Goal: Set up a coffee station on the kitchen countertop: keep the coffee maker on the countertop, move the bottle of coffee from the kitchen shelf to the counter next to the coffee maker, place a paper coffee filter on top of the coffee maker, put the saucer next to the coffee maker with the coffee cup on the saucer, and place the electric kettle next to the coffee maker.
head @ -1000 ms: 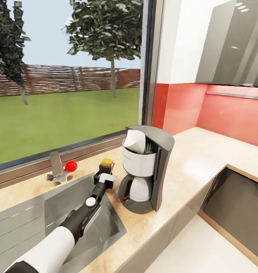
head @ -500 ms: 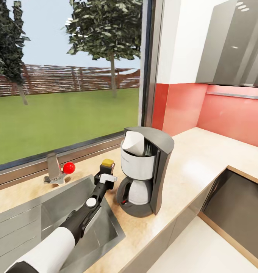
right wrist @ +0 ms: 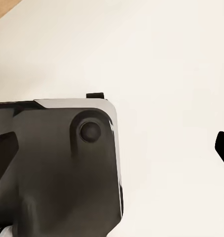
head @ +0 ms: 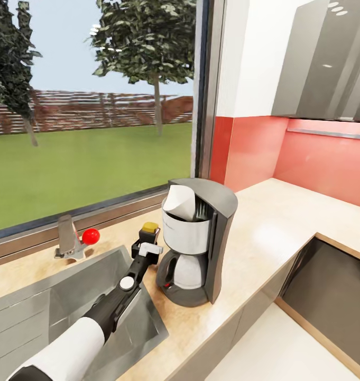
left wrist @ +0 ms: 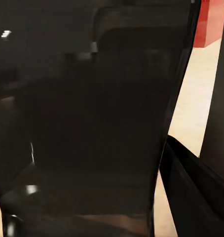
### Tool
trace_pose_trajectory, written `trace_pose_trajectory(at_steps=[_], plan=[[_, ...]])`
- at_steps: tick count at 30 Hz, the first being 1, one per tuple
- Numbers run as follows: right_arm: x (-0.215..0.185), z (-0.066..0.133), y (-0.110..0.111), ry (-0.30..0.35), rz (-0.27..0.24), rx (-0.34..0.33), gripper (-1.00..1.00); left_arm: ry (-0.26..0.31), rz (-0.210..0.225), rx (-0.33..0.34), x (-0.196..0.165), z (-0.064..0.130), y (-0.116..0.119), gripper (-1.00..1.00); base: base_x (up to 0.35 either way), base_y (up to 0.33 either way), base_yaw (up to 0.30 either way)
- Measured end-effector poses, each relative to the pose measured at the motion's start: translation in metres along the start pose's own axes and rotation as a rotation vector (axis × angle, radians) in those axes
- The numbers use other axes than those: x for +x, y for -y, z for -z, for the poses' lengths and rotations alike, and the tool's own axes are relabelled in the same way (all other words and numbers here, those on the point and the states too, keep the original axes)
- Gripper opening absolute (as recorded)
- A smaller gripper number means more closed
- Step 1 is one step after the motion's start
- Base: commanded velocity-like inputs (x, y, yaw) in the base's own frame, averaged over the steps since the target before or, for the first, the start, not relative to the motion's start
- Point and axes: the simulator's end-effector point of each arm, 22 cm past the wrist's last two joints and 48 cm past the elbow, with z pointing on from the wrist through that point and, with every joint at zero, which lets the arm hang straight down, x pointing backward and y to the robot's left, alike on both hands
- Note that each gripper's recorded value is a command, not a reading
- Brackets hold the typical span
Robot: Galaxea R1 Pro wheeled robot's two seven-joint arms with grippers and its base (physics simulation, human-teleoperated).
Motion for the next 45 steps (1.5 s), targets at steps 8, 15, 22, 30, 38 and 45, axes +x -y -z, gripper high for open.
trace_pose_trajectory(at_steps=[8, 15, 22, 30, 38, 45], plan=[[0.0000, 0.0000, 0.0000, 0.000, 0.000, 0.000, 1.00, 0.005, 0.001, -0.008, -0.0004, 0.0001, -0.0051, 1.00, 0.000, 0.000, 0.000], [0.0000, 0.0000, 0.0000, 0.000, 0.000, 0.000, 1.00, 0.017, 0.001, -0.009, -0.0032, 0.0002, -0.0052, 1.00, 0.000, 0.000, 0.000], [0.0000, 0.0000, 0.0000, 0.000, 0.001, 0.000, 1.00, 0.025, 0.002, -0.009, -0.0067, -0.0002, -0.0049, 1.00, 0.000, 0.000, 0.000], [-0.0001, -0.0001, -0.0001, 0.000, 0.001, 0.000, 1.00, 0.030, 0.003, -0.012, -0.0089, -0.0008, -0.0054, 1.00, -0.052, 0.000, 0.000], [0.0000, 0.0000, -0.0002, 0.000, 0.001, -0.001, 1.00, 0.027, 0.003, -0.012, -0.0075, 0.0000, -0.0053, 1.00, -0.021, 0.000, 0.000], [0.0000, 0.0000, -0.0003, 0.000, 0.002, -0.001, 1.00, 0.025, 0.003, -0.012, -0.0065, 0.0002, -0.0054, 1.00, 0.000, 0.000, 0.000]])
